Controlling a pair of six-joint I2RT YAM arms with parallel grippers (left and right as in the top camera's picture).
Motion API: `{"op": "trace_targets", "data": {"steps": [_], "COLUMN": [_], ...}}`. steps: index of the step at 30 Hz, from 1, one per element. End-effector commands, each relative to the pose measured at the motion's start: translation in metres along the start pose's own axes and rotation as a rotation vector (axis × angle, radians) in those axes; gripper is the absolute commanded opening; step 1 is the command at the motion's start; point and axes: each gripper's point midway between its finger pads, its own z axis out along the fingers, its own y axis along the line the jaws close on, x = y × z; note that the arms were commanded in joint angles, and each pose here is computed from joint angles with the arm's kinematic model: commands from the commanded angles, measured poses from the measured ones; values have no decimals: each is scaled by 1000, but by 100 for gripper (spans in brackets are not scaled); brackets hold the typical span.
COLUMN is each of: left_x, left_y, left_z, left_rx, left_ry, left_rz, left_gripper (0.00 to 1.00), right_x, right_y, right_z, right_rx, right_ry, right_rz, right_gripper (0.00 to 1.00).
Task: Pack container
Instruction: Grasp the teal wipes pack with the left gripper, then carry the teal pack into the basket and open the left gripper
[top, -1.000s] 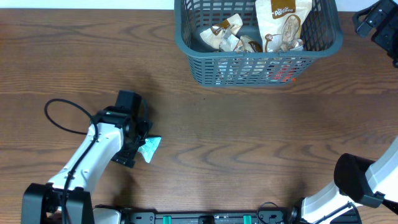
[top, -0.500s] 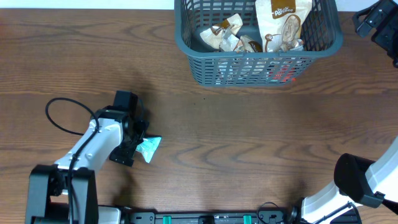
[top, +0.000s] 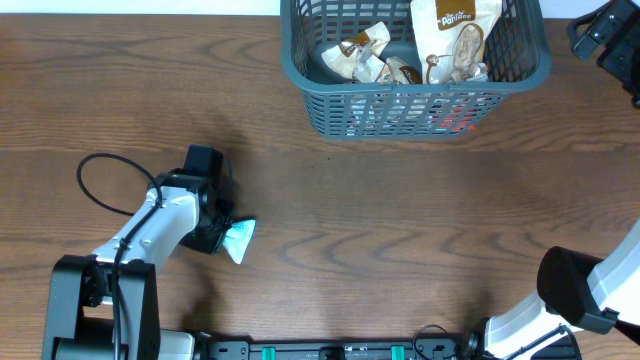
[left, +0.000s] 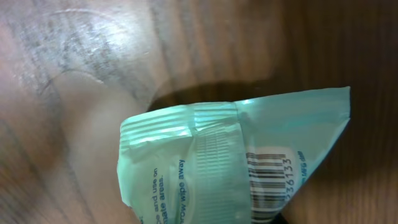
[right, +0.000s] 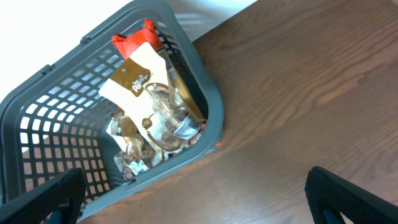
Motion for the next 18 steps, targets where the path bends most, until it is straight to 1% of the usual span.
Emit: {"op": "trace_targets", "data": {"steps": [1, 3, 5, 8, 11, 14, 18], "left_x": [-4, -6, -7, -6, 2, 15, 20], "left_y": [-28, -52, -80, -126, -164, -189, -203], "left_z": [-17, -40, -73, -141, -214, -287, -354], "left_rx": [79, 159, 258, 430, 593, 738, 832], "left_ry": [-3, -24, -63, -163, -268, -390, -561], "left_rz": [106, 179, 255, 396, 546, 680, 752], "left_gripper": [6, 6, 6, 6, 5, 5, 6], "right_x": [0, 0, 0, 0, 0, 0, 0], "right_y": [-1, -1, -1, -1, -1, -1, -1], "right_z": [0, 0, 0, 0, 0, 0, 0], "right_rx": [1, 1, 1, 1, 1, 1, 1], "right_ry": [4, 4, 4, 4, 4, 4, 4], "right_rz": [-12, -12, -11, -11, -11, -11, -11], "right_gripper": [99, 99, 99, 99, 99, 99, 99]}}
